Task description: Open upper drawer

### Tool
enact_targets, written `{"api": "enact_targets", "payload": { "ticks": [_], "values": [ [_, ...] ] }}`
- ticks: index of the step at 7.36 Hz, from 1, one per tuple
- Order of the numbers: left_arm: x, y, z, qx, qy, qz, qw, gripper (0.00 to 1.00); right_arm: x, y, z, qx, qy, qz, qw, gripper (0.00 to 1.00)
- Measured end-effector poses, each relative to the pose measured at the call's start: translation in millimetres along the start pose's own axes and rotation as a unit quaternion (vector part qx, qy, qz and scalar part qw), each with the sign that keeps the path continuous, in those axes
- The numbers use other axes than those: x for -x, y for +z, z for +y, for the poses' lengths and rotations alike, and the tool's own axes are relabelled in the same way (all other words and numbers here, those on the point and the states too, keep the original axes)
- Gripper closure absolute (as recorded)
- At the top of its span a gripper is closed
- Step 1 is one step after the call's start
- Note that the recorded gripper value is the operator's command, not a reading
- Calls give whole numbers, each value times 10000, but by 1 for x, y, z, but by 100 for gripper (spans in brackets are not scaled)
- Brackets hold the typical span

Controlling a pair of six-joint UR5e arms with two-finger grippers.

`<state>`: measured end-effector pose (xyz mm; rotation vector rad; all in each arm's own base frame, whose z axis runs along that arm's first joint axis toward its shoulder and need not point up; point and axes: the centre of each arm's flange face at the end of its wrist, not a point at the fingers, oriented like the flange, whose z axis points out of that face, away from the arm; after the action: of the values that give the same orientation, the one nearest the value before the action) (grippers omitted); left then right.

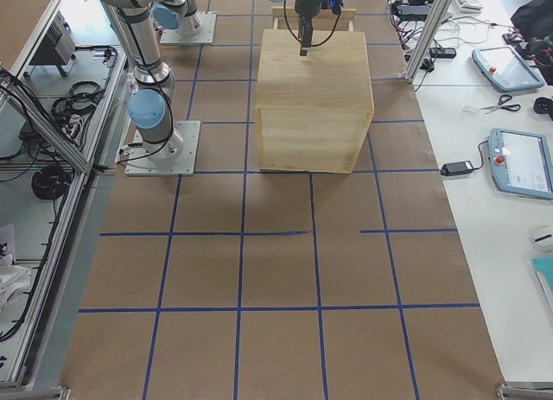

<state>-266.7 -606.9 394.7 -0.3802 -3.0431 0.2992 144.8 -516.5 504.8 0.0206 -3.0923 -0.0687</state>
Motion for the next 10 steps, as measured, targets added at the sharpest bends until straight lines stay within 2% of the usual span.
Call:
{"api": "enact_targets", "payload": {
  "ticks": [2,5,8,10],
  "values": [
    [0,-14,5,107,-74,-3,9999,0,0,0,0,-1,0,0,10000,0],
    [13,-69,18,306,-265,-18,9992,0,0,0,0,-1,0,0,10000,0],
    [66,-117,36,370,-745,-105,9965,0,0,0,0,1,-2,0,10000,0],
    [109,-136,52,468,-1115,-248,9924,0,0,0,0,1,1,0,10000,0]
  ]
}}
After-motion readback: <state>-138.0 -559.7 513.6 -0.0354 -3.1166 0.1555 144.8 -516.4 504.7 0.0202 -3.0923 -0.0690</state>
